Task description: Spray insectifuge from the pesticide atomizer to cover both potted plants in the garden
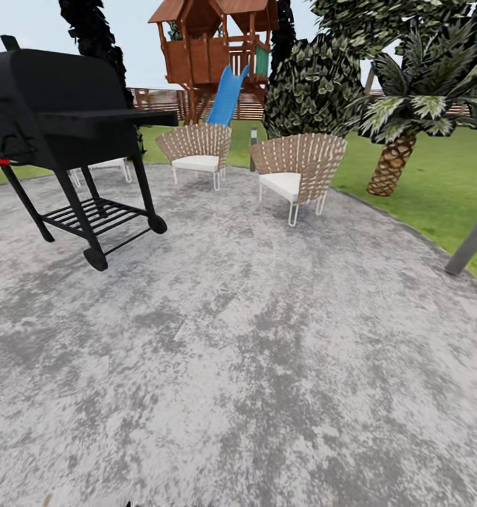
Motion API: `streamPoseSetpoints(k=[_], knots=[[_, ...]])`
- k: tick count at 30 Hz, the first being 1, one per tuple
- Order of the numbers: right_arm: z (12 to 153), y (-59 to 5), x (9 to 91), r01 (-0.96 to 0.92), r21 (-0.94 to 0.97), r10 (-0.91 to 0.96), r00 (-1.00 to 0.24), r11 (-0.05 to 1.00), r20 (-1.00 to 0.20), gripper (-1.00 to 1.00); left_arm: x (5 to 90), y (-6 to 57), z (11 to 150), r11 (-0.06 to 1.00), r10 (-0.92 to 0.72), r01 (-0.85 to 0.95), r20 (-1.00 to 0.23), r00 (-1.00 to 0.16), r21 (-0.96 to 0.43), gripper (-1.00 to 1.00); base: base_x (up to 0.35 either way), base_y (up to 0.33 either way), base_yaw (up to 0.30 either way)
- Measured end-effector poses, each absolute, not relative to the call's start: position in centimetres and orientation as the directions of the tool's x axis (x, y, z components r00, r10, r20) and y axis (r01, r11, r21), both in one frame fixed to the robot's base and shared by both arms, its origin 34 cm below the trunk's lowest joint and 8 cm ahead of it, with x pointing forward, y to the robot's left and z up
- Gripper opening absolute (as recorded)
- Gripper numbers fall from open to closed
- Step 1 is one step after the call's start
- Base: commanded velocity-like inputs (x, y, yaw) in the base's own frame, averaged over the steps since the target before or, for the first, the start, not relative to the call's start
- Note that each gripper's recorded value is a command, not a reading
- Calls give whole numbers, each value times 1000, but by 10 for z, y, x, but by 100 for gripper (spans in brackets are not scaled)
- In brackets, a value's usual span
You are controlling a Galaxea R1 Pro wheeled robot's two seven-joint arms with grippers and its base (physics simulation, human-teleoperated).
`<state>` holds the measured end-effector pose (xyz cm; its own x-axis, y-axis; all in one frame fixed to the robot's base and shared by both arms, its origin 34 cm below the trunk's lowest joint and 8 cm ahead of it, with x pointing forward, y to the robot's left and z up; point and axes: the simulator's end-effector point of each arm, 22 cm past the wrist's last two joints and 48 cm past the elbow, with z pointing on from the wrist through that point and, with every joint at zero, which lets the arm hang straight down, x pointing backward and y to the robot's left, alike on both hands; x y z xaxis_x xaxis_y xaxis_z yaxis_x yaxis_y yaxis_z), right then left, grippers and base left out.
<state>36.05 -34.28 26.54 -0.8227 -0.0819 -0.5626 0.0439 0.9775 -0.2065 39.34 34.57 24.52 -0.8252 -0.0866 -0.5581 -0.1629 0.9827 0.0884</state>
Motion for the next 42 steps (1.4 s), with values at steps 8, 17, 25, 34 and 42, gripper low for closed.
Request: streamPoseSetpoints(k=[8, 17, 25, 34, 42], knots=[[266, -343, 361, 45, -207, -81, -822, 977, -564, 100, 393, 346, 245, 983, -87, -163, -557, -826, 88, 100, 0, 0, 281], [265, -343, 361, 43, -206, -83, -823, 978, -563, 100, 393, 346, 245, 983, -87, -163, -558, -826, 88, 100, 0, 0, 281], [267, -344, 363, 46, -207, -82, -819, 977, -568, 100, 393, 346, 245, 982, -88, -164, -558, -825, 88, 100, 77, -13, 280], [268, -344, 364, 49, -205, -79, -817, 977, -571, 100, 394, 346, 246, 982, -90, -167, -559, -824, 88, 100, 280, -96, 67], [268, -344, 364, 50, -206, -79, -816, 977, -572, 100, 394, 346, 246, 982, -90, -167, -559, -824, 88, 100, 293, -104, 186]])
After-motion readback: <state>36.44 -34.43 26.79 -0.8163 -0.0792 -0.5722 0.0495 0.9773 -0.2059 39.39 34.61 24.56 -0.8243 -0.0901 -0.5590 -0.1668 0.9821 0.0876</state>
